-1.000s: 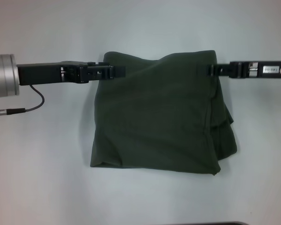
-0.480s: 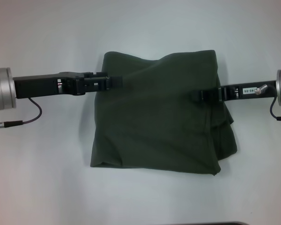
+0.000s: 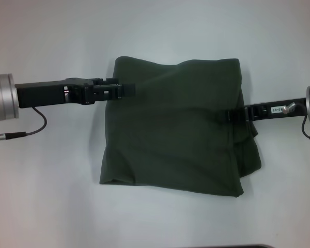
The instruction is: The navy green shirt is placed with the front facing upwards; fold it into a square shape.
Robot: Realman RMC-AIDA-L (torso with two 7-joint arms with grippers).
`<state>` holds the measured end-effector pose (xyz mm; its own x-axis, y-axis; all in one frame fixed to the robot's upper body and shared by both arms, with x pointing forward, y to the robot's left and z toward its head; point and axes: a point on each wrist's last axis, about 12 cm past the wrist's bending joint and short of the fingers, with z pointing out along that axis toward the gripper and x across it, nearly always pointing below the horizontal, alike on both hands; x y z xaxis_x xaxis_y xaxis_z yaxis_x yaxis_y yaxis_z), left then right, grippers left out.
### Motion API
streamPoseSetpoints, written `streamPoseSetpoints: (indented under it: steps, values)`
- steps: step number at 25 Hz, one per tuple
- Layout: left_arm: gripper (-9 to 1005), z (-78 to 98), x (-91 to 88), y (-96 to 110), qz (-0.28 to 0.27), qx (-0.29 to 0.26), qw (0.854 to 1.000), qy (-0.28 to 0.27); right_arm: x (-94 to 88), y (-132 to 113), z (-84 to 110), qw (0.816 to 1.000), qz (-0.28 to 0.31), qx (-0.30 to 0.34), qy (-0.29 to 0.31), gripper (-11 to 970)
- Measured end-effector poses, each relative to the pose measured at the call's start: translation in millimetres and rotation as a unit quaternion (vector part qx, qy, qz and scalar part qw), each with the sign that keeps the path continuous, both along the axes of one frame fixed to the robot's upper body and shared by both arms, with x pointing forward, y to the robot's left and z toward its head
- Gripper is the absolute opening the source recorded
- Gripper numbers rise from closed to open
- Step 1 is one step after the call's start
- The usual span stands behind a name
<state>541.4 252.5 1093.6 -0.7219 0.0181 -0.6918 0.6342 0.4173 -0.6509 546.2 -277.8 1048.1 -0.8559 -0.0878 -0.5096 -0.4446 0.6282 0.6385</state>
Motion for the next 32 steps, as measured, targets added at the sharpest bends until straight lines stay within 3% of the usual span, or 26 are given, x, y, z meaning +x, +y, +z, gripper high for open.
streamPoseSetpoints:
  steps: [5,12,24,32]
  values:
    - [807,-2.0,-3.0,0,-0.001,-0.002,1.000,0.003,1.2,0,11.4,0.999,0.015,0.029,-0.023,33]
    - [807,-12.5,-11.7,-7,-0.018,-0.006,1.000,-0.002,19.6,6,27.9,0.998,0.016,0.025,-0.055,33]
    - [798,-32.2,-24.0,-17,-0.038,-0.005,0.999,0.003,33.2,10,24.1,0.998,-0.016,-0.005,-0.060,33]
    - [797,-43.0,-29.5,-23,-0.058,0.024,0.998,0.014,35.7,13,17.9,0.998,-0.022,-0.022,-0.047,33]
